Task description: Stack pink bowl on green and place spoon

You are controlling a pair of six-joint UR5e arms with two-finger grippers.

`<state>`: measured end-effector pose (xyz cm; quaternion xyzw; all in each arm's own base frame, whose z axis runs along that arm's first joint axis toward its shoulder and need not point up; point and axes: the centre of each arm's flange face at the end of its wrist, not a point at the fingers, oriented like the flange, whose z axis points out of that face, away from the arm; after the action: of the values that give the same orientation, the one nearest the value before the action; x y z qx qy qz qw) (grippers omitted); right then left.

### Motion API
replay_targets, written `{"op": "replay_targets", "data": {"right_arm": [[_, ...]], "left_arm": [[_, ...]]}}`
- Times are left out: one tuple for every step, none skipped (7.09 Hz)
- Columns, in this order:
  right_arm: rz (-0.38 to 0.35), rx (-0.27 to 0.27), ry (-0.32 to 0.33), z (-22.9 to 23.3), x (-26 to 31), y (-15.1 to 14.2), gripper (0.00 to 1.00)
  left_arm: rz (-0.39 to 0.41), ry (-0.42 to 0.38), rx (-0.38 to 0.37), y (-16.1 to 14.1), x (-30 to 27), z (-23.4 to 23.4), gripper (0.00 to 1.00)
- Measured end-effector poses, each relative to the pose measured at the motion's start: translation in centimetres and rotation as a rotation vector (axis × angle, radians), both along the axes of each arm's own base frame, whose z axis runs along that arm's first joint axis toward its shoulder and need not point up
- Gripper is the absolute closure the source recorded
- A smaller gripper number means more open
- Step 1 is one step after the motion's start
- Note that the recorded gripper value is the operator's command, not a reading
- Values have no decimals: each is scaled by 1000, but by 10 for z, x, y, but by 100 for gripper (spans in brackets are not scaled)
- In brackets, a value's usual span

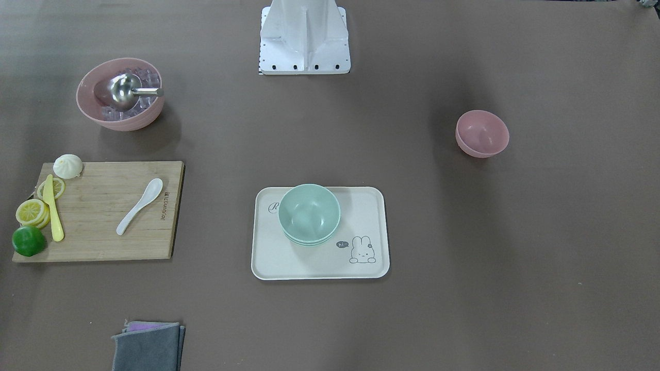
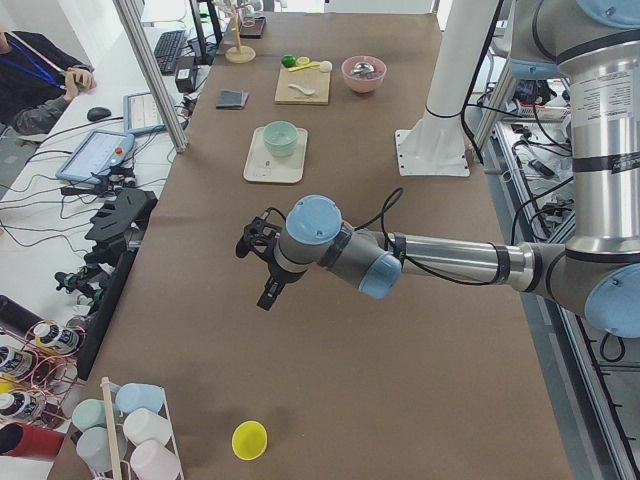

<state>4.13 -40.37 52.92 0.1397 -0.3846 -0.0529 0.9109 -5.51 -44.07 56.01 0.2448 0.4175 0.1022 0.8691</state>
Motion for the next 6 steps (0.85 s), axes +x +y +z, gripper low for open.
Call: {"op": "replay_targets", "data": {"right_arm": [[16, -3, -13, 0, -6, -2, 0], [18, -27, -23, 1, -21, -5, 0], [27, -70, -23, 0, -46, -9, 0], [59, -112, -4, -2, -78, -13, 0], [113, -139, 26, -5, -118, -13, 0], [159, -149, 50, -6, -154, -10, 0]], "left_arm": [[38, 60, 9, 2, 17, -2, 2], [85, 117, -21, -1, 51, -10, 2], [110, 140, -59, -1, 91, -16, 2], [98, 130, -102, 1, 133, -18, 2], [82, 113, -137, 8, 177, -18, 2], [80, 100, -162, 16, 215, -18, 2]]}}
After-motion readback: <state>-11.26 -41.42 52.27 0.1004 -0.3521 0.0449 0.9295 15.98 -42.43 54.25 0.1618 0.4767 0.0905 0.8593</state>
